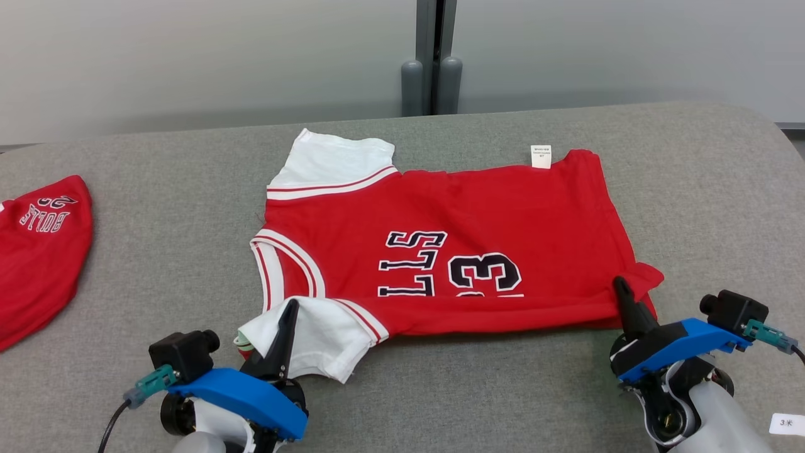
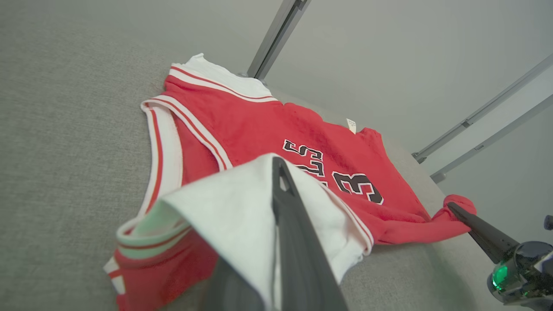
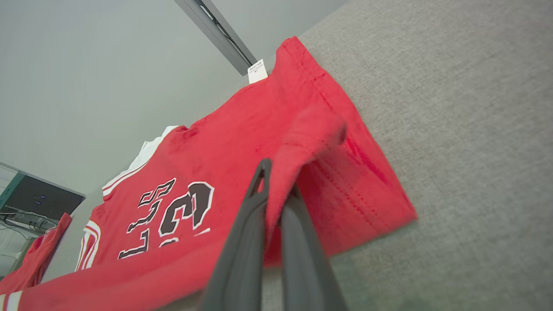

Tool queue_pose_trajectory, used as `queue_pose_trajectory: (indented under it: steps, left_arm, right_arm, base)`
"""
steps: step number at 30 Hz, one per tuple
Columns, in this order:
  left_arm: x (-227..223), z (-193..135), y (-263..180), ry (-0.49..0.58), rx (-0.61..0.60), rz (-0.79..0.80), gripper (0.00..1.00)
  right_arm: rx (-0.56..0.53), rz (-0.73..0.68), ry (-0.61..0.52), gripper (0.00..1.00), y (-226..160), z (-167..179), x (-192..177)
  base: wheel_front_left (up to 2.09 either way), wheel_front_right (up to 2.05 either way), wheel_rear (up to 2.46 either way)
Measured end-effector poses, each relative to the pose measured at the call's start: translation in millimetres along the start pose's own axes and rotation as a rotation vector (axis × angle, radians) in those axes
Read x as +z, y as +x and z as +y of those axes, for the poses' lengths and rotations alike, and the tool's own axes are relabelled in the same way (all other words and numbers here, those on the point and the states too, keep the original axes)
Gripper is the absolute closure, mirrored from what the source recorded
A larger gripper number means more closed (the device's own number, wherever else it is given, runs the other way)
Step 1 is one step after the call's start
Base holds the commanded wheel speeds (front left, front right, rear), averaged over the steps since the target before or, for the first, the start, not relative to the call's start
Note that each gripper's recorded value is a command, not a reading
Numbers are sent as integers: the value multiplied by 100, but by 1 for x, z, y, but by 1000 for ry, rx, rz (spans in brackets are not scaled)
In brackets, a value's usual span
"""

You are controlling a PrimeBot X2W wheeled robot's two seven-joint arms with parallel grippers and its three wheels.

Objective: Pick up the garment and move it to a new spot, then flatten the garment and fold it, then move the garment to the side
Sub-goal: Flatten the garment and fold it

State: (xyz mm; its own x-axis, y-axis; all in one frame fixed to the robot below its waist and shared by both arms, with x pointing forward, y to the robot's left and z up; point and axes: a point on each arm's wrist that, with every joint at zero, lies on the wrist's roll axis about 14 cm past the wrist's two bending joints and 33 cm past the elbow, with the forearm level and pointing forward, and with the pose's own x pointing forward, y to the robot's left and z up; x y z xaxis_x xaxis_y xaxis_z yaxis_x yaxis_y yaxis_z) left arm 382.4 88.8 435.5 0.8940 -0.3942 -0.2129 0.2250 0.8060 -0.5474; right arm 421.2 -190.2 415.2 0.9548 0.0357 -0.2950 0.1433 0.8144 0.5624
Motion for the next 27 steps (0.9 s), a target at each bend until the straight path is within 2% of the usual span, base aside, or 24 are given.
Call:
queue_pose_trajectory:
  steps: [20,21,22,23,27]
  left_arm:
    - [8,13,50,20,-7,81,100]
    - [7,15,53,17,-4,87,100]
    - [8,18,55,22,2,85,57]
    - [11,21,58,24,9,71,0]
    - [29,25,67,38,28,-21,0]
  right_arm:
    - [-36,54,-68,100,46,2,3]
    - [-36,56,-70,84,48,3,3]
    - [-32,44,-75,0,51,5,5]
    - [-33,33,-75,0,53,5,7]
    - [-36,8,-110,0,56,6,12]
  base:
    - [0,0,0]
    - [0,0,0]
    - [0,0,0]
    - [0,0,0]
    - [0,0,0]
